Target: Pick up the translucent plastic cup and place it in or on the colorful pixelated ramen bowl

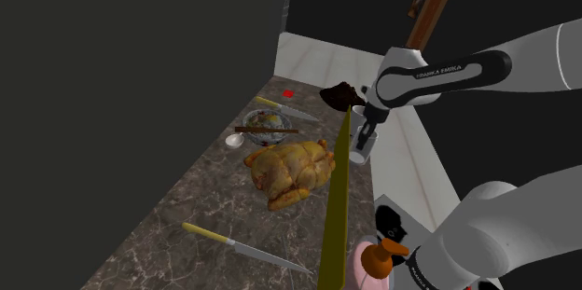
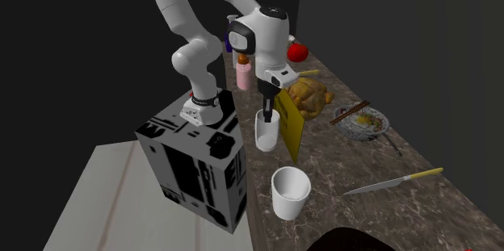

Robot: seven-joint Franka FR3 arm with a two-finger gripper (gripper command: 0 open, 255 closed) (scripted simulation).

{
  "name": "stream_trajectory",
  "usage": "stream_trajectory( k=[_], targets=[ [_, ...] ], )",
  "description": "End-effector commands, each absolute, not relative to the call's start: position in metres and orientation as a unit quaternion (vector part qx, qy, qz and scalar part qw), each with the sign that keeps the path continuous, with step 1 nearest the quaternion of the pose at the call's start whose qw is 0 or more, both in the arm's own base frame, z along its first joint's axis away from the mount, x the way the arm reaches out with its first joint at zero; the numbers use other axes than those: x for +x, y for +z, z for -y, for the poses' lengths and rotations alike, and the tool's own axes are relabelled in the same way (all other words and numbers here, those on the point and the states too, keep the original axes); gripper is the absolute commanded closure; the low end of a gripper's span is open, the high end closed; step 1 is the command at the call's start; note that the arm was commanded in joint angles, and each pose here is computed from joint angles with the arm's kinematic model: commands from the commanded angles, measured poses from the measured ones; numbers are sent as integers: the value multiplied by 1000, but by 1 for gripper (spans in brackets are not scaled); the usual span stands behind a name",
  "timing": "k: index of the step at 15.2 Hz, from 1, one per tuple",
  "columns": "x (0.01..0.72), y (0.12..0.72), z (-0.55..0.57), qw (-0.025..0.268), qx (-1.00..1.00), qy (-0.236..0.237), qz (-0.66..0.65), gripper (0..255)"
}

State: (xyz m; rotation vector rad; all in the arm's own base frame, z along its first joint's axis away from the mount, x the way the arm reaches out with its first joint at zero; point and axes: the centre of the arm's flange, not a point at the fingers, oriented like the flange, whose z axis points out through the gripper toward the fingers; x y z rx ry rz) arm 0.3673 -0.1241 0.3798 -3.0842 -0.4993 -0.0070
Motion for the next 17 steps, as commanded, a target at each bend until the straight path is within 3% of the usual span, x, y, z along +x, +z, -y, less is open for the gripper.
stream_trajectory(
  k=[1,17],
  targets=[
    [367,390,125,9,-987,-2,160,255],
    [367,474,125,9,-987,-2,160,255]
  ],
)
